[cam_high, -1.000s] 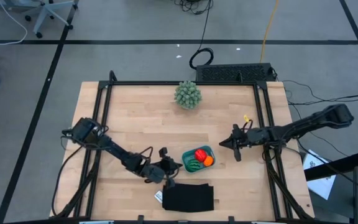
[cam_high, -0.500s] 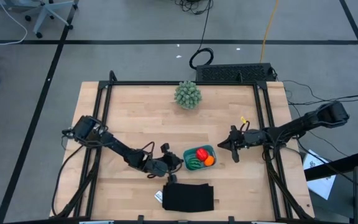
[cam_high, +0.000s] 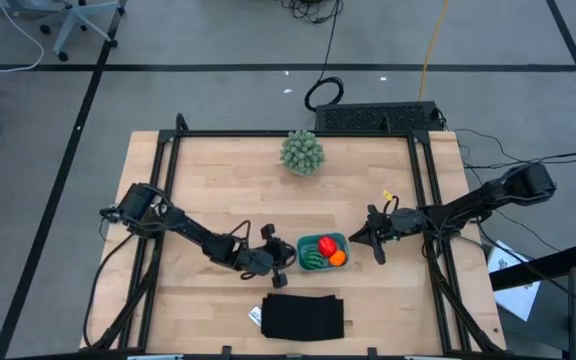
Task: Pick and placing Produce into tupperware
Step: Adjust the blue bin on the table
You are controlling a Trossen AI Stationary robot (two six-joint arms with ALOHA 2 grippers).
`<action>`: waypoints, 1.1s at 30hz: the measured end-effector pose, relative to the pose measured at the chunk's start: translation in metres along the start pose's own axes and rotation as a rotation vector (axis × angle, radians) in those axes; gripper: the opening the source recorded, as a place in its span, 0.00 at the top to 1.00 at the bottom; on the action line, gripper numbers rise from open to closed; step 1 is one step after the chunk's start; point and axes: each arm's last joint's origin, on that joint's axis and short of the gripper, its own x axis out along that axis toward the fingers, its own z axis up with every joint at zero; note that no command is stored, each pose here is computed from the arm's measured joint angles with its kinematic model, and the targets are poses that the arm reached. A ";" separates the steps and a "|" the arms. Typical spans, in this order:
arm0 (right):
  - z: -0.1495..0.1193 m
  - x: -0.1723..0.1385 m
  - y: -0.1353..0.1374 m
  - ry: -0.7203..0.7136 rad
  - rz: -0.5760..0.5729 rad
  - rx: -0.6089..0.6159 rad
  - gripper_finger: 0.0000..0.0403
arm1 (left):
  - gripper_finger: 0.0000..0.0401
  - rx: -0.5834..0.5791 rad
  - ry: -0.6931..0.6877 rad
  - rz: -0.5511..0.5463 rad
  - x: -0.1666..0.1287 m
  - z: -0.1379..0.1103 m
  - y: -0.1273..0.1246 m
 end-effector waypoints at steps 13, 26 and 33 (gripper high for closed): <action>0.000 0.001 0.006 -0.005 0.083 -0.049 1.00 | 1.00 0.005 0.011 -0.019 0.003 0.001 0.004; -0.005 0.005 0.004 0.043 0.066 -0.053 1.00 | 1.00 0.008 0.010 -0.016 0.003 0.001 0.005; -0.003 0.014 0.007 0.067 0.073 -0.065 1.00 | 1.00 0.015 0.011 -0.013 0.003 0.001 0.006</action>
